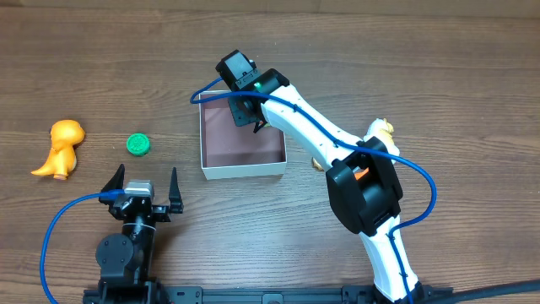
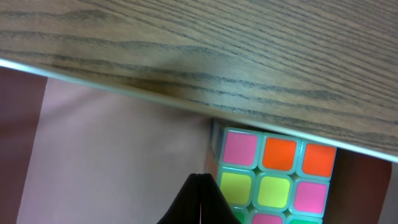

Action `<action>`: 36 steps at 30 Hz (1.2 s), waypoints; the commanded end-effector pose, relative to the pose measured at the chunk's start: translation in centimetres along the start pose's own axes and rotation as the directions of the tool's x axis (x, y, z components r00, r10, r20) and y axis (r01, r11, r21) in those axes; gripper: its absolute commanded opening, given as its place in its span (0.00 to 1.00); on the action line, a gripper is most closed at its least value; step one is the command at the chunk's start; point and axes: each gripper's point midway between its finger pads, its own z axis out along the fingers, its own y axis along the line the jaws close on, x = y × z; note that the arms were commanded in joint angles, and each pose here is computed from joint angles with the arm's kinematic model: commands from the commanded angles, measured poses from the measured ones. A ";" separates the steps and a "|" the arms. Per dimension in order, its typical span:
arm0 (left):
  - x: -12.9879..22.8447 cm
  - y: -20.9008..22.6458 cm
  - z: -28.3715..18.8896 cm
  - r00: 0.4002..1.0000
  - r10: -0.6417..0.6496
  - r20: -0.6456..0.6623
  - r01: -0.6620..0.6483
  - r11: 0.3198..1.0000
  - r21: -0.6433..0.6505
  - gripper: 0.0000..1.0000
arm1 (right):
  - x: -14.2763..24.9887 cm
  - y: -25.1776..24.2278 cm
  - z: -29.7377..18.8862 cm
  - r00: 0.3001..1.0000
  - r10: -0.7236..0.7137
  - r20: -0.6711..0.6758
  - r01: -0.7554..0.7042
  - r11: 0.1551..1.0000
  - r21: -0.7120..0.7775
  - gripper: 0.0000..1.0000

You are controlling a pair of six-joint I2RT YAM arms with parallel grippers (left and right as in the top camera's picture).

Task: Pack container
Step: 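Hold the right gripper over the cube in the box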

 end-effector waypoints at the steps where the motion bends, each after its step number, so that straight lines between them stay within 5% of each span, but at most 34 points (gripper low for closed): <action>1: 0.1 -0.1 0.0 1.000 0.015 0.000 -0.015 1.000 0.009 1.00 | 0.3 -0.3 0.9 1.000 0.005 -0.007 -0.005 1.000 0.026 0.04; 36: 0.1 -0.1 0.0 1.000 0.015 0.000 -0.015 1.000 0.009 1.00 | -0.1 -1.8 0.9 0.997 0.073 0.023 -0.075 0.992 0.106 0.04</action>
